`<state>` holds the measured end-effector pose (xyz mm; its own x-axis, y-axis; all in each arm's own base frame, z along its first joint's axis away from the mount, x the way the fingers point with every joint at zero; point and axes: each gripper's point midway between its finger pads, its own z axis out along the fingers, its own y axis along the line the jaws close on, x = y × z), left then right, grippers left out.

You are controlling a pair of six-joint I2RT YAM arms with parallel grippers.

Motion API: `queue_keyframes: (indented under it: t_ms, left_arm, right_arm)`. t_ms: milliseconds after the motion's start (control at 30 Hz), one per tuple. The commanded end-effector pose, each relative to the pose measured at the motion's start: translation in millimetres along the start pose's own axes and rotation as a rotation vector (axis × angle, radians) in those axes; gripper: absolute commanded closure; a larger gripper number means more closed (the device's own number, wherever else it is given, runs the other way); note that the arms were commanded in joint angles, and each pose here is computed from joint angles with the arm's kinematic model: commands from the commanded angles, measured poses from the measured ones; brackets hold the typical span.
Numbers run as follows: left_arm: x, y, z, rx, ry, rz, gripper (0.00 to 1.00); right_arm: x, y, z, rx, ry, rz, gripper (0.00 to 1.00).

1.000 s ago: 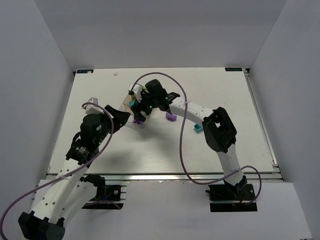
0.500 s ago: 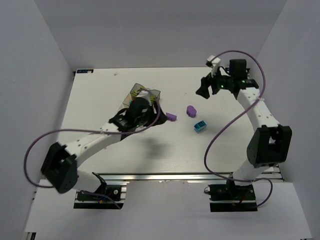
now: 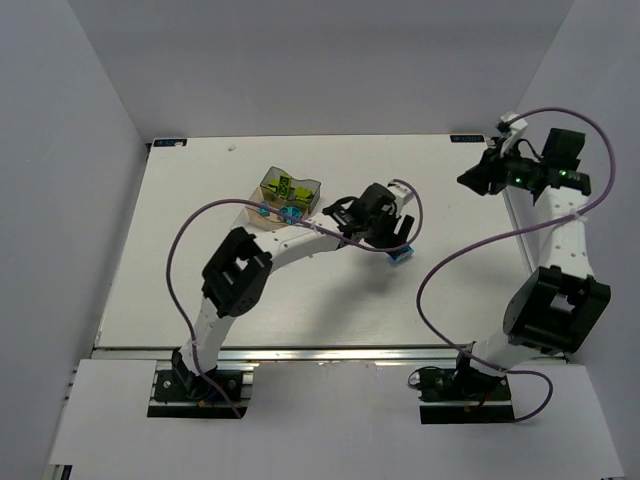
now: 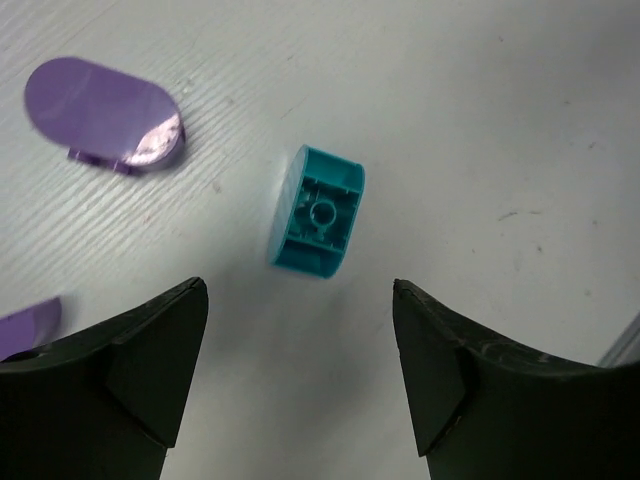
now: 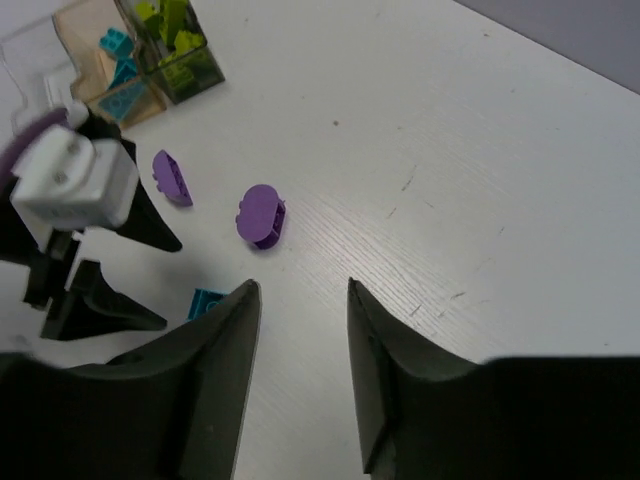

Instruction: Sort the legos into containers by color

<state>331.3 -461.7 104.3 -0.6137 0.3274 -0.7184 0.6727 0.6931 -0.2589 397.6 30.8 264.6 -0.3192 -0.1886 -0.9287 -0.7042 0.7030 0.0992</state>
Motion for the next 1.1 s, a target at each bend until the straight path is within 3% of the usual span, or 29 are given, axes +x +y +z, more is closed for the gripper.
queue_keyframes:
  t_ms: [0, 33, 133, 500, 733, 833, 867, 967, 1067]
  left_arm:
    - [-14.7, -11.4, 0.6, 0.044, 0.004, 0.136, 0.16]
    - [-23.8, -16.8, 1.8, 0.057, -0.014, 0.146, 0.16]
    - [-18.7, -23.4, 14.8, 0.072, 0.002, 0.177, 0.15]
    - [6.4, -21.3, 46.9, 0.029, 0.042, 0.214, 0.15]
    - [7.1, -18.7, 58.0, -0.011, 0.018, 0.209, 0.23]
    - [5.1, -11.9, 58.2, -0.053, 0.008, 0.197, 0.39]
    - [2.2, -12.5, 56.7, -0.054, 0.0, 0.194, 0.53]
    - [-14.3, -16.0, 45.3, -0.059, -0.046, 0.183, 0.73]
    - [-37.6, -21.7, 23.8, -0.061, -0.108, 0.172, 0.8]
  right_arm:
    - [-16.1, 11.2, -12.1, -0.129, -0.028, 0.053, 0.53]
    - [-14.9, 10.0, -12.2, -0.132, -0.02, 0.055, 0.44]
    - [-11.2, 7.0, -10.8, -0.132, -0.016, 0.063, 0.41]
    - [-13.2, 1.1, -7.4, -0.125, -0.025, 0.088, 0.39]
    - [-6.2, 7.6, -6.1, -0.144, -0.024, 0.116, 0.37]
    - [-4.8, 9.5, -6.2, -0.147, -0.025, 0.117, 0.37]
    - [-4.4, 9.4, -6.1, -0.147, -0.025, 0.117, 0.37]
    - [-2.3, 10.1, -6.2, -0.145, -0.022, 0.117, 0.37]
    - [-0.2, 10.9, -5.3, -0.145, -0.018, 0.107, 0.38]
